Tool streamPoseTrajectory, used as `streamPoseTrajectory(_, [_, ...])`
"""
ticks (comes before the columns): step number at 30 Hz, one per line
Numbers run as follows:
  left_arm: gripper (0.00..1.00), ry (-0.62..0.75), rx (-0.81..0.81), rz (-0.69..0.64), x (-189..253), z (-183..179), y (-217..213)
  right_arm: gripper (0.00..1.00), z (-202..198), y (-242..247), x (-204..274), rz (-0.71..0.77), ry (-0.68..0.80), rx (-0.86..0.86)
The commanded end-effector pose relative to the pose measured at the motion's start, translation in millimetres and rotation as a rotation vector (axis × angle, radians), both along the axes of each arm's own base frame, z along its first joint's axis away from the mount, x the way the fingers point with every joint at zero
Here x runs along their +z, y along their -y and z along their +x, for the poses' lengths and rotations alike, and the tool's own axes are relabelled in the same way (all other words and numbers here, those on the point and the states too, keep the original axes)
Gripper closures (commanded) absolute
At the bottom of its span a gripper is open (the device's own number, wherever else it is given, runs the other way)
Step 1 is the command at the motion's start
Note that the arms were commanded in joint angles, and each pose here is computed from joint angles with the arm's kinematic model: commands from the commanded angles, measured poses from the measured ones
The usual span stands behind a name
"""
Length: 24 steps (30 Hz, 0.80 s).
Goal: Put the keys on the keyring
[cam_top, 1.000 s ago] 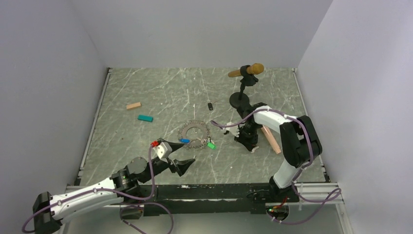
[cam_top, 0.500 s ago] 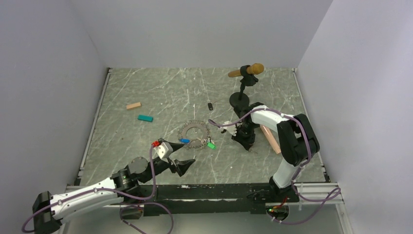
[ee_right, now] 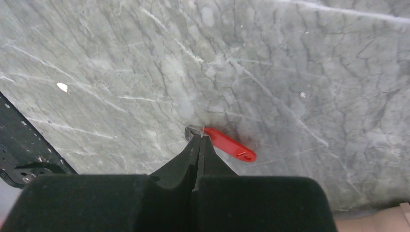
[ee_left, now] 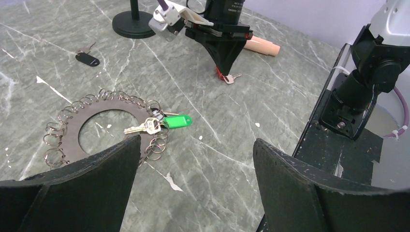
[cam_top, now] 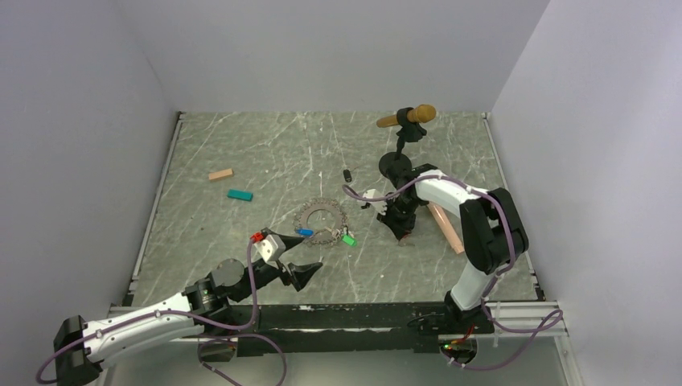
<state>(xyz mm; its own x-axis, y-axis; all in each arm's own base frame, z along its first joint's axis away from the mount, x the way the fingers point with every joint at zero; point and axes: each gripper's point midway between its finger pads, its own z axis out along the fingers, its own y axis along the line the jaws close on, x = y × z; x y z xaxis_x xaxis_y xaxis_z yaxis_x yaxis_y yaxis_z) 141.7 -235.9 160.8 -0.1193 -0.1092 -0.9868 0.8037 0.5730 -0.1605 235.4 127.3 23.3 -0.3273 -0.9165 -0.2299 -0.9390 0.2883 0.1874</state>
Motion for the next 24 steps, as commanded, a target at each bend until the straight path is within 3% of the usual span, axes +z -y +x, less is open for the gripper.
streamPoseTrajectory(1, [0.09, -0.007, 0.005, -0.022, 2.2, -0.3, 0.0, 1.0, 17.3, -14.3, 6.8, 0.076, 0.026, -0.037])
streamPoseTrajectory(13, [0.09, -0.004, 0.003, -0.023, 2.6, 0.0, 1.0, 0.95, 24.9, -5.1, -3.3, 0.048, 0.028, -0.085])
streamPoseTrajectory(24, [0.09, -0.002, 0.002, -0.025, 5.6, -0.2, 1.0, 0.83, 27.4, -4.4, 5.0, 0.072, 0.044, -0.098])
